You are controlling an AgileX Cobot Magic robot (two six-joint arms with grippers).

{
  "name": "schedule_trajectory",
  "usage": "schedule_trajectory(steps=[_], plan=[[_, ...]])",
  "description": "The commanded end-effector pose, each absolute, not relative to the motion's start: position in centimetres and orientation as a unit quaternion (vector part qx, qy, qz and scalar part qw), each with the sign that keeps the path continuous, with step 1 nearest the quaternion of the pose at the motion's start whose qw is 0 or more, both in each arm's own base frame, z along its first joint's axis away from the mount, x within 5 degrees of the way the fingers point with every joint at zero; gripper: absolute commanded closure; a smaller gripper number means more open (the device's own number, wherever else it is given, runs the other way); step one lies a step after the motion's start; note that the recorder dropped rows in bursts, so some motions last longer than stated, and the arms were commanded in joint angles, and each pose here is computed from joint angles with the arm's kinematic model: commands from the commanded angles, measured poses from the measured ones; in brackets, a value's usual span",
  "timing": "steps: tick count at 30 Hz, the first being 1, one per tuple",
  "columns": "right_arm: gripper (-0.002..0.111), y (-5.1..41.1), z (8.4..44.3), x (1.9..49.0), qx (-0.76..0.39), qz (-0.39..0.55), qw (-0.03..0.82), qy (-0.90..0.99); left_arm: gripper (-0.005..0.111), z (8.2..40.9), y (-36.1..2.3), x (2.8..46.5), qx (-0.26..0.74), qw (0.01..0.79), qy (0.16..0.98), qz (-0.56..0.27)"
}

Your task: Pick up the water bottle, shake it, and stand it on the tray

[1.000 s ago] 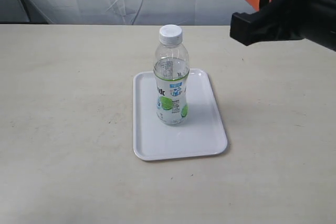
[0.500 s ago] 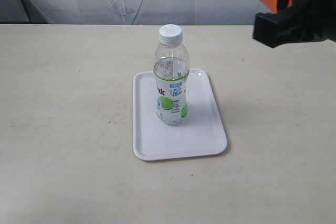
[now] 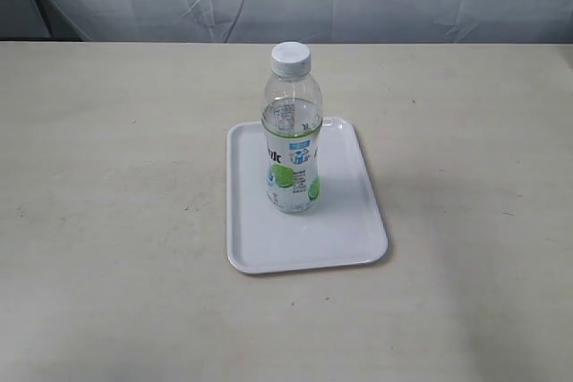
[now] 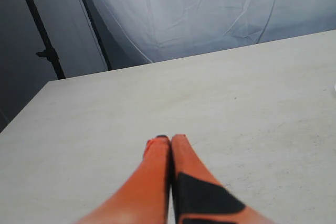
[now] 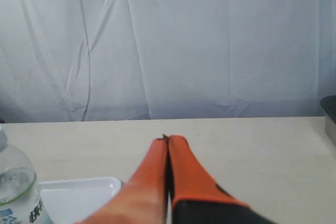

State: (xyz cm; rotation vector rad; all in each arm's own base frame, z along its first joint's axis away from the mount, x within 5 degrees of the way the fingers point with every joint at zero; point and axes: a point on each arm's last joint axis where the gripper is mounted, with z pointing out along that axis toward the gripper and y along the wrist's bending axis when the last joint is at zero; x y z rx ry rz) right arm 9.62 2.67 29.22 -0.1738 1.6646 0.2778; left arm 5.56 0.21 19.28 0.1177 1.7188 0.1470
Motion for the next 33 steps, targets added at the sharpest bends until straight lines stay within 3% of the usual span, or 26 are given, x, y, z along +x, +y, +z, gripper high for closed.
schedule_trajectory(steps=[1, 11, 21, 33], plan=[[0.109, 2.0, 26.7, 9.0, -0.062, 0.091, 0.653, 0.749, 0.106, 19.2, 0.2, 5.5, 0.049, 0.651, 0.755, 0.061], [0.109, 0.1, 22.1, 6.8, 0.027, 0.024, 0.612, 0.79, 0.106, 19.2, 0.2, 5.5, 0.049, 0.651, 0.755, 0.061], [0.109, -0.2, 18.3, 6.0, 0.032, -0.001, 0.599, 0.8, 0.106, 19.2, 0.2, 5.5, 0.049, 0.651, 0.755, 0.061], [0.109, -0.2, 18.2, 5.8, 0.035, 0.003, 0.604, 0.796, 0.106, 19.2, 0.2, 5.5, 0.05, 0.651, 0.755, 0.062]])
